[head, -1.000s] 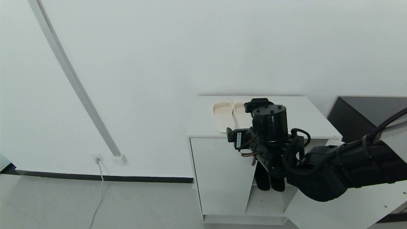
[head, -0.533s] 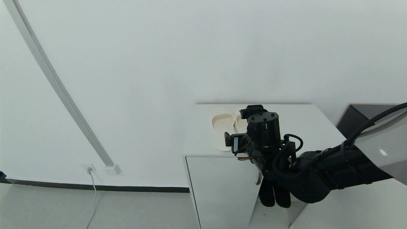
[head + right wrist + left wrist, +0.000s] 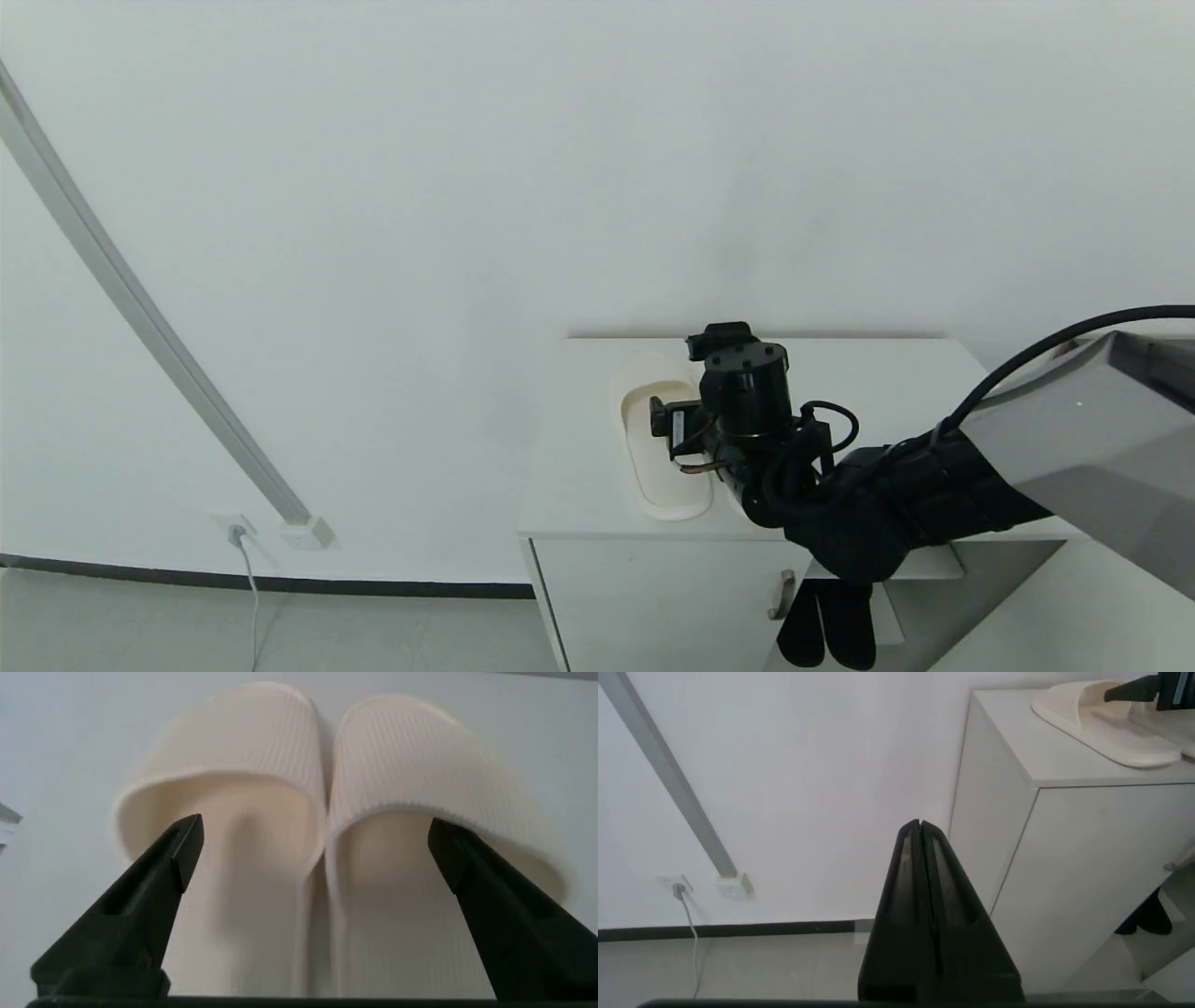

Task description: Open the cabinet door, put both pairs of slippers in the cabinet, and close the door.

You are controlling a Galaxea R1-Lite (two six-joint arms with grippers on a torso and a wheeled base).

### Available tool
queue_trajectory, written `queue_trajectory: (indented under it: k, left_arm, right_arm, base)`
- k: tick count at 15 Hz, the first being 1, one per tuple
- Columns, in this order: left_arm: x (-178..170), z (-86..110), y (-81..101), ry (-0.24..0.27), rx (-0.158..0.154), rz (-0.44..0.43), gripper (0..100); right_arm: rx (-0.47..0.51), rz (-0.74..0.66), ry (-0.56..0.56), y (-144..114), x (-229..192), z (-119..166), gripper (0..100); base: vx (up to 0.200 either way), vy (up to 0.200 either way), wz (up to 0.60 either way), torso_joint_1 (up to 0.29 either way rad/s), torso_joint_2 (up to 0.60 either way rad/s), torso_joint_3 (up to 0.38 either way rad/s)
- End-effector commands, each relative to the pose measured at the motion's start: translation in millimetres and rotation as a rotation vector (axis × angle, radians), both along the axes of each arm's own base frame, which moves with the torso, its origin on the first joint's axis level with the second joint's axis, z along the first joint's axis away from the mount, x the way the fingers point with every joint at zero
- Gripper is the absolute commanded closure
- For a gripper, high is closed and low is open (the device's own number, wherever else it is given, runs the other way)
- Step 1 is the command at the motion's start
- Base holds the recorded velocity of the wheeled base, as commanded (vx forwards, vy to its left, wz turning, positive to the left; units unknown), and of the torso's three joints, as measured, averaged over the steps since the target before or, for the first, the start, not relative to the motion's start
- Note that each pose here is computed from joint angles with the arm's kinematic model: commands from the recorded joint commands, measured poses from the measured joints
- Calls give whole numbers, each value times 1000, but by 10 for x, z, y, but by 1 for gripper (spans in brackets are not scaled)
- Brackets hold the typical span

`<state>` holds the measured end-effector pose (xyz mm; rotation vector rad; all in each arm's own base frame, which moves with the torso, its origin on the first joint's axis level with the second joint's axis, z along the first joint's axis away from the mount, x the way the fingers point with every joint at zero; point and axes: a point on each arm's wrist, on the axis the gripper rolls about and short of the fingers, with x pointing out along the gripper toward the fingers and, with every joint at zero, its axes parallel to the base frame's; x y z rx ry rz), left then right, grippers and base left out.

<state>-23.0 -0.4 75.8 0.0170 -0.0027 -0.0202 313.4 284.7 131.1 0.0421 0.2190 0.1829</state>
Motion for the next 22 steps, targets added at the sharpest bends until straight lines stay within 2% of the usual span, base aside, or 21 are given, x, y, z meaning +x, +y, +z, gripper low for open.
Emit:
queue_trajectory:
  k: [1,8,12,16,17,22]
  left_arm:
    - [1,1,0,1,0,0,100]
    - [1,1,0,1,0,0,100]
    - [1,1,0,1,0,0,100]
    - [1,1,0,1,0,0,100]
    - [1,1,0,1,0,0,100]
    - [1,1,0,1,0,0,100]
  right_arm:
    - [-13,-6,13,37,78,-118,0]
    - [-4,-13,6,48,185,-164,0]
    - [-27,-24,-71,16,334,-254,0]
    - [-23,-15,-79,-2,361,-259,0]
    - [-23,-15,-79,-2,361,-259,100]
    - [-23,-15,-79,-2,361,-259,100]
  base:
    - [0,0,0,0,0,0]
    - [0,0,0,0,0,0]
    - [0,0,0,0,0,0]
    - [0,0,0,0,0,0]
    - [0,0,0,0,0,0]
    - [0,0,0,0,0,0]
